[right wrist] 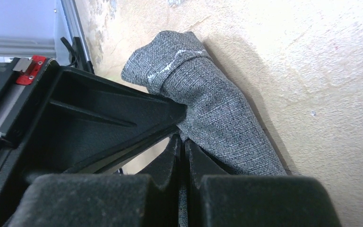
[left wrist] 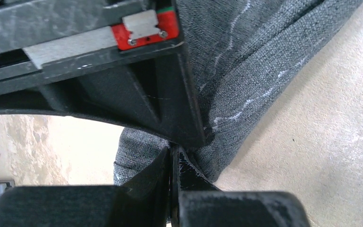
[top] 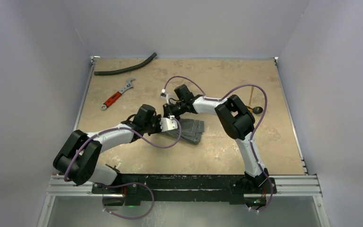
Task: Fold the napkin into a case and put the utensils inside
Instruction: Grasp the top corner of the smaller rectangle folded napkin from the folded napkin.
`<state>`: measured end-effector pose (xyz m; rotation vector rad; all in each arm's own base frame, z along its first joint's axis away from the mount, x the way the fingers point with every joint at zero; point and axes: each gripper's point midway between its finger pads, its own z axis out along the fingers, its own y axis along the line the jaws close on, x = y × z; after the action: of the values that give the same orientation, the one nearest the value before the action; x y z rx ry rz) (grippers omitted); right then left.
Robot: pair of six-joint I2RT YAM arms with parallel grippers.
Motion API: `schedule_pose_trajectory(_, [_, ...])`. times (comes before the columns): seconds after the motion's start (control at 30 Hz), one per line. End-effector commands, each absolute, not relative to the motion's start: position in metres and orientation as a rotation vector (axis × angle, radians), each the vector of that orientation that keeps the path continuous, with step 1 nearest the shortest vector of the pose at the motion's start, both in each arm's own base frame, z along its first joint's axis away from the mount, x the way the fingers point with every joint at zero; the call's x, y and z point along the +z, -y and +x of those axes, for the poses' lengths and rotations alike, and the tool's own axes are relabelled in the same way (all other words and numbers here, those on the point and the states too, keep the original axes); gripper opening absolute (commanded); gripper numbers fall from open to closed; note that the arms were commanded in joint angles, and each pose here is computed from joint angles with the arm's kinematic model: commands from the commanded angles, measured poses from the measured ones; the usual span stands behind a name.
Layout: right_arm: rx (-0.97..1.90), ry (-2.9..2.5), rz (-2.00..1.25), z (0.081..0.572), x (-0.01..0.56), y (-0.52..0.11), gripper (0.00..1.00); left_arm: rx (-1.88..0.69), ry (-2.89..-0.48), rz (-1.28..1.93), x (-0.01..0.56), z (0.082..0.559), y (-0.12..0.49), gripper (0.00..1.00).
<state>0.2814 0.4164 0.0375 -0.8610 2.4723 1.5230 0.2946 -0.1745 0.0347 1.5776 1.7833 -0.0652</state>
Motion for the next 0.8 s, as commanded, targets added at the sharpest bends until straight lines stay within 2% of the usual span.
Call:
schedule_pose_trajectory(0.0, [1.624,-2.392,-0.899,0.278,0.058,-0.416,0.06,-0.016,-1.753,1.698,0.016,0.285,0.165,0.0])
schedule_pose_trajectory(0.23, [1.647,-2.305,-0.893,0.285,0.081,-0.405,0.41,0.034,-1.738,1.813,-0.004,0.277,0.152,0.0])
schedule_pose_trajectory(0.3, [1.65,-2.281,-0.861,0.29,0.091,-0.396,0.48,0.048,-1.735,1.825,-0.004,0.278,0.15,0.0])
schedule_pose_trajectory(0.47, [1.535,-2.224,-0.777,0.303,0.116,-0.361,0.56,0.021,-1.78,1.791,-0.006,0.28,0.146,0.0])
schedule_pose_trajectory(0.67, [1.059,-2.037,-0.712,0.323,0.122,-0.302,0.69,-0.045,-1.834,1.746,-0.006,0.276,0.142,0.0])
schedule_pose_trajectory(0.7, [0.991,-1.953,-0.711,0.325,0.131,-0.294,0.92,-0.044,-1.837,1.74,-0.006,0.276,0.141,0.0])
schedule_pose_trajectory(0.73, [0.918,-1.873,-0.712,0.328,0.142,-0.287,0.98,-0.043,-1.845,1.725,-0.005,0.278,0.141,0.0])
schedule_pose_trajectory(0.77, [0.88,-1.812,-0.733,0.324,0.148,-0.281,0.99,-0.05,-1.854,1.714,-0.004,0.278,0.141,0.0])
